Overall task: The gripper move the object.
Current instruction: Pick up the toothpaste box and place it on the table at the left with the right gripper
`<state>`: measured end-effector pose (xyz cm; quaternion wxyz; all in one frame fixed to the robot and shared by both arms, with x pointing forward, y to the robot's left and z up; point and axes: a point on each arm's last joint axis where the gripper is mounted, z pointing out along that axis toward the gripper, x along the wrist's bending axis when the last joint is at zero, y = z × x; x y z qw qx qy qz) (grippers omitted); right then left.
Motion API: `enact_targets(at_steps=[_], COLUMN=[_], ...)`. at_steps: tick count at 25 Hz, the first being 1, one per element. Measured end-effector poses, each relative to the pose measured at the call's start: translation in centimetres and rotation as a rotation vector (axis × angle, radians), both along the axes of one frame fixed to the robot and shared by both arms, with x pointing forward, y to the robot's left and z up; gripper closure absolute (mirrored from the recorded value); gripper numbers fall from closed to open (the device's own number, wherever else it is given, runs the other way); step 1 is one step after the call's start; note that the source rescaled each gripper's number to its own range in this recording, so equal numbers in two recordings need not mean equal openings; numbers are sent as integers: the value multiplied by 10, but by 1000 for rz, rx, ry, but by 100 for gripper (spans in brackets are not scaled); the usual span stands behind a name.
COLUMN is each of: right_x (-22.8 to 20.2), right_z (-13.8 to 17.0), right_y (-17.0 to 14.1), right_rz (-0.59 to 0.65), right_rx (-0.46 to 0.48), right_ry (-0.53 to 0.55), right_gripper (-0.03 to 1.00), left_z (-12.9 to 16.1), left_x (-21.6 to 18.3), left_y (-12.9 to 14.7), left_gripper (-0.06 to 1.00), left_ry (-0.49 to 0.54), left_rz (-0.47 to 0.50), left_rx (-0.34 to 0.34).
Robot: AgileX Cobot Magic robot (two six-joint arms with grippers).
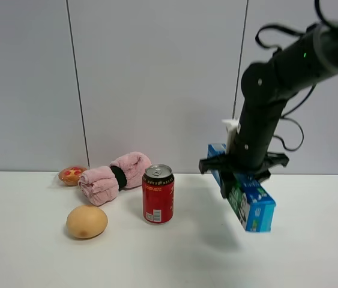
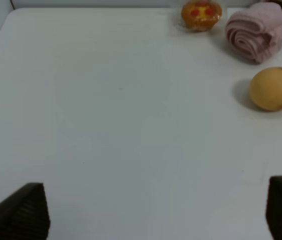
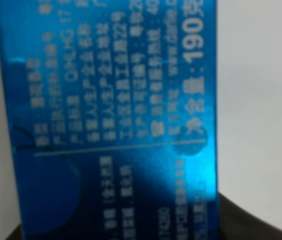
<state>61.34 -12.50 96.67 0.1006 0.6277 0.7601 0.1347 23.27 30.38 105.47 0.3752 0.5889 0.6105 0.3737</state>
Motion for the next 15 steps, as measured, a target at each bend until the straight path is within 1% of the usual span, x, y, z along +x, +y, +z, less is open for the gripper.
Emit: enact_targets(at_steps=[3, 6, 9, 10, 12, 15], right_x=[-5, -15, -30, -36, -49, -66], right_z=[59, 118, 161, 171, 189, 194], right_y=[16, 36, 59, 67, 82, 109], right_rz=[77, 172, 321, 381, 539, 792], right_rx=[22, 55, 79, 89, 96, 105], right_ry=[-83, -191, -258, -268, -305, -324], right_gripper=[96, 96, 96, 96, 96, 96], left_z=[0, 0, 0, 0, 0, 0], left_x=[0, 0, 0, 0, 0, 0], left_y=[0, 0, 0, 0, 0, 0], left_gripper=[-6, -6, -6, -6, -6, -6], left_ry=[0, 0, 0, 0, 0, 0], left_rz=[0, 0, 0, 0, 0, 0], left_rx=[0, 0, 0, 0, 0, 0])
